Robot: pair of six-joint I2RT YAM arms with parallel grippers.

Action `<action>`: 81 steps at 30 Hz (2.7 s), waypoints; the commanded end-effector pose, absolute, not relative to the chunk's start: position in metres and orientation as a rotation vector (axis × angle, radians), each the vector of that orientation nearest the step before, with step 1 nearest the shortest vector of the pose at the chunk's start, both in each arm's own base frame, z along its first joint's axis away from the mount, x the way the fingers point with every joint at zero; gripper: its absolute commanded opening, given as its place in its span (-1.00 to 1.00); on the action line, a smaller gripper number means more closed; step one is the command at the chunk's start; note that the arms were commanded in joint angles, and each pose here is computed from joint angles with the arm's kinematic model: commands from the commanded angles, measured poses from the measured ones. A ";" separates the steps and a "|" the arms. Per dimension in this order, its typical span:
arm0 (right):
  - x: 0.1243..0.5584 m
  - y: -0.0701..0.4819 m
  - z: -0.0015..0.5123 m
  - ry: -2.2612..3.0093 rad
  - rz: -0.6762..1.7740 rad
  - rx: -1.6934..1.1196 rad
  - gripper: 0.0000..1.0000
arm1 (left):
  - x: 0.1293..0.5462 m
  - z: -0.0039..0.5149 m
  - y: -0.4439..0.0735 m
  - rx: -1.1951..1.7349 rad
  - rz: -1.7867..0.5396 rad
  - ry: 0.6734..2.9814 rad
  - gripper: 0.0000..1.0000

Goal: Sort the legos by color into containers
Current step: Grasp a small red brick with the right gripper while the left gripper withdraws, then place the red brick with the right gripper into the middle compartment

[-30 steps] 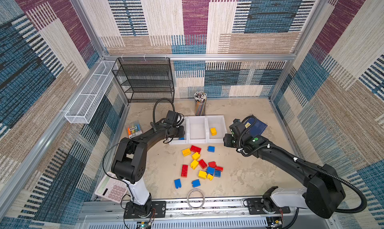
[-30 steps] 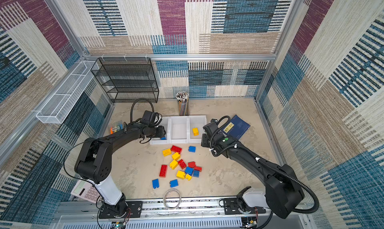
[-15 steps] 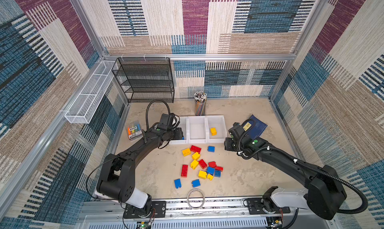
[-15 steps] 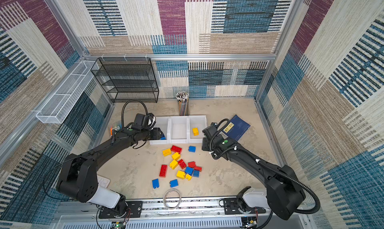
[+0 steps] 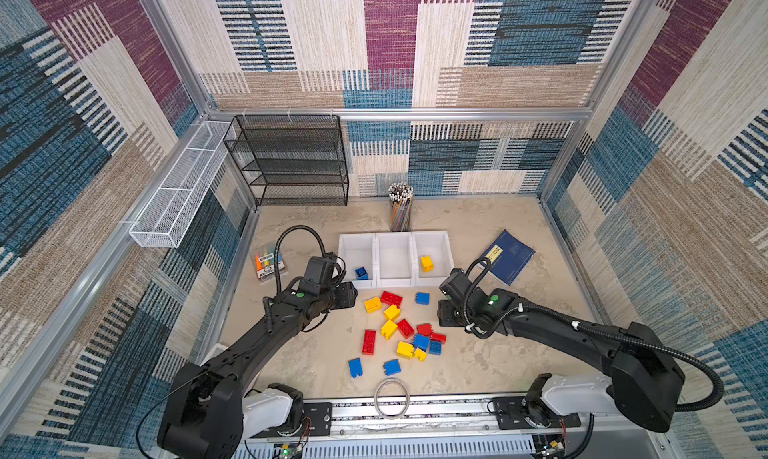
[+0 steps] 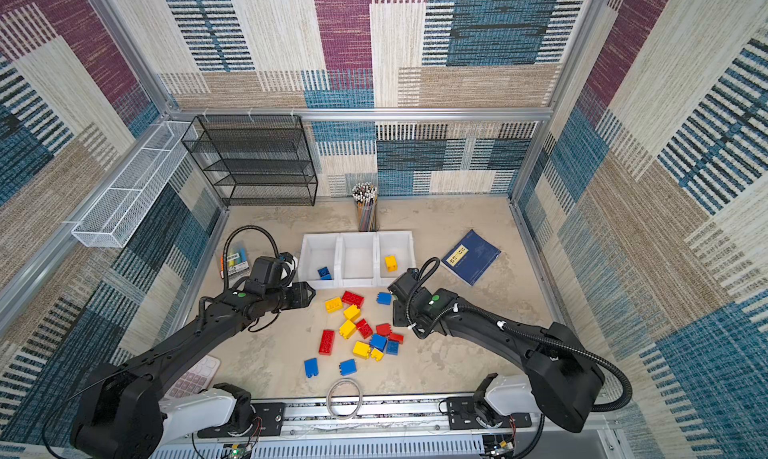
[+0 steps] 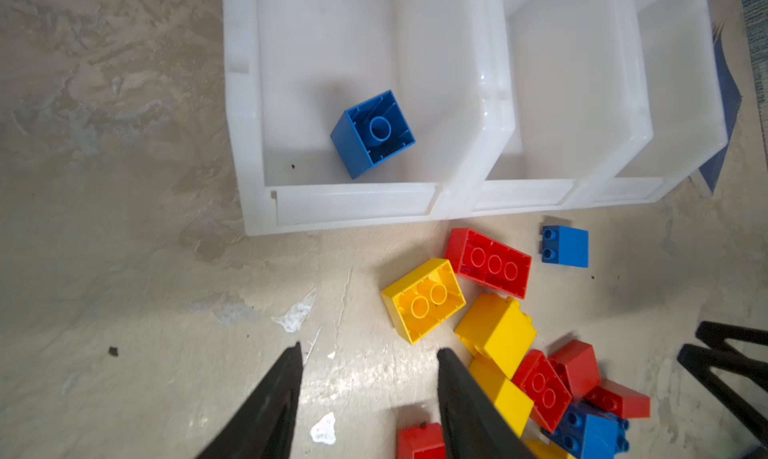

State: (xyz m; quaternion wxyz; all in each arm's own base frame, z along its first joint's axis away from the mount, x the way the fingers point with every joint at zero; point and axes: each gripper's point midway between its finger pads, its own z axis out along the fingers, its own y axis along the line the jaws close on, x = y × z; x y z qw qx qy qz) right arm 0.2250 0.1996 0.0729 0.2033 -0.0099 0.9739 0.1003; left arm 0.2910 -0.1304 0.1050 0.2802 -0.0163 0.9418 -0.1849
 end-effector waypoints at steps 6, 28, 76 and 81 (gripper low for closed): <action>0.202 0.211 0.055 2.797 0.303 0.010 0.28 | 0.280 0.103 -0.127 -0.102 -0.522 2.522 0.12; 0.190 0.215 0.038 2.843 0.300 0.012 -0.07 | 0.274 0.096 -0.127 -0.113 -0.529 2.543 0.12; 0.384 0.333 0.131 2.478 0.420 -0.358 0.19 | 0.214 0.084 -0.127 -0.147 -0.627 2.581 0.14; 0.364 0.315 0.134 2.488 0.444 -0.294 0.19 | 0.206 0.080 -0.131 -0.097 -0.582 2.615 0.14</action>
